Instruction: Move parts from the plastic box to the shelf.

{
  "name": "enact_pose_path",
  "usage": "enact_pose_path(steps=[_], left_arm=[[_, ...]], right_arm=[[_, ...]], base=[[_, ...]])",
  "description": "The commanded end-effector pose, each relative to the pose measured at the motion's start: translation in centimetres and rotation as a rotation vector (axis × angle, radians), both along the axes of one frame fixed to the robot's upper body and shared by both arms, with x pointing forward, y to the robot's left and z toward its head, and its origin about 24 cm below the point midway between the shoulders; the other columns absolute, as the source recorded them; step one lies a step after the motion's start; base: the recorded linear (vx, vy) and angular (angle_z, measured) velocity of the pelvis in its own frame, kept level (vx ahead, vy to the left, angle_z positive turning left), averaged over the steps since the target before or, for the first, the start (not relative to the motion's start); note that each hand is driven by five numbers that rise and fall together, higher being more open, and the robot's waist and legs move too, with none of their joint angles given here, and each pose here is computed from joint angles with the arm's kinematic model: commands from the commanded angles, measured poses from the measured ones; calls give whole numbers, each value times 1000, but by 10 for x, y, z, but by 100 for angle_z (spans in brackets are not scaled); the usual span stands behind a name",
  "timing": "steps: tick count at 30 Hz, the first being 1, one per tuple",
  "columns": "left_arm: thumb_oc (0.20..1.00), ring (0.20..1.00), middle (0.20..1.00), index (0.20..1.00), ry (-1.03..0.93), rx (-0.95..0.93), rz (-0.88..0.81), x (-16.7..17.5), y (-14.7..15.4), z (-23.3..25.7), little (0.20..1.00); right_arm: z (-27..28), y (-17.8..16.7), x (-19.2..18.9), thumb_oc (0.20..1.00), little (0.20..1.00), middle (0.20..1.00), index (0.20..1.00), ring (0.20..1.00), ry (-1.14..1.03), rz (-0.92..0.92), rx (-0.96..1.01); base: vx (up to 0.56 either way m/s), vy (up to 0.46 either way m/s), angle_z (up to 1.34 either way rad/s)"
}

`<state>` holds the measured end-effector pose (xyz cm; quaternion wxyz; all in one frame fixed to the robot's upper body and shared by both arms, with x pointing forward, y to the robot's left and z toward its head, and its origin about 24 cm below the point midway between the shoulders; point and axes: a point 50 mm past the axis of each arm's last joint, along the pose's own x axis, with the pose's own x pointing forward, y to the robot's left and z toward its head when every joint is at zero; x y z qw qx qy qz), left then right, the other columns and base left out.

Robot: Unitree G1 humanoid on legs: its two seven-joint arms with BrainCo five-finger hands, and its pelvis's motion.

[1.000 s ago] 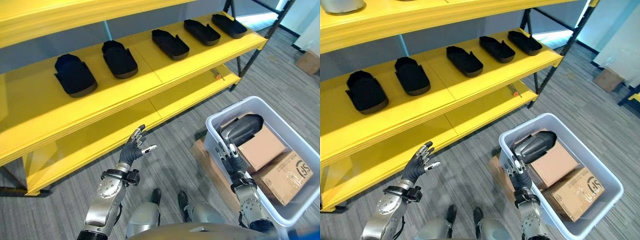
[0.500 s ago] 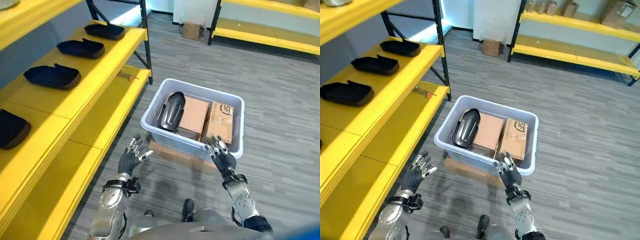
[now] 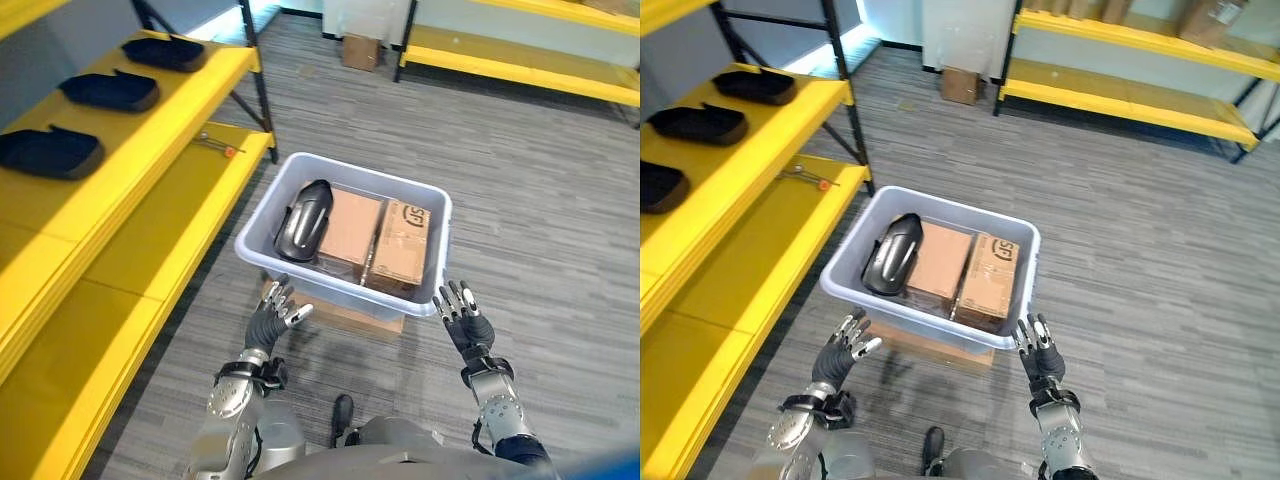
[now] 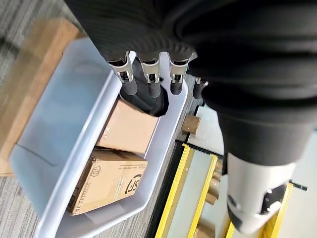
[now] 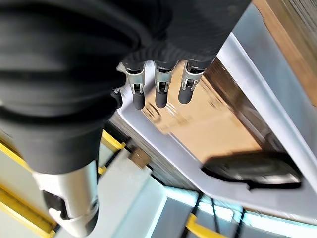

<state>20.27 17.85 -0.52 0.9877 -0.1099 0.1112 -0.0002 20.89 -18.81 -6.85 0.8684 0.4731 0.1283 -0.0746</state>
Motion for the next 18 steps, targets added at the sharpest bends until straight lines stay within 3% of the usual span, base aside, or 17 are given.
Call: enact_pose_path(steps=[1, 7, 18], left_arm=[[1000, 1000, 1000, 1000, -133, -9, -39, -10, -7, 26, 1000], [1000, 1000, 1000, 1000, -156, 74, -112, 2, -3, 35, 1000], [1000, 1000, 1000, 1000, -157, 98, -130, 13, -2, 37, 1000]], right_arm=[[25, -7, 12, 1000, 1000, 1000, 1000, 1000, -140, 19, -73], [21, 10, 12, 1000, 1000, 1000, 1000, 1000, -145, 47, -56], [26, 31, 20, 1000, 1000, 1000, 1000, 1000, -173, 75, -15]], base=[[103, 249, -91], [127, 488, -56], [82, 203, 3]])
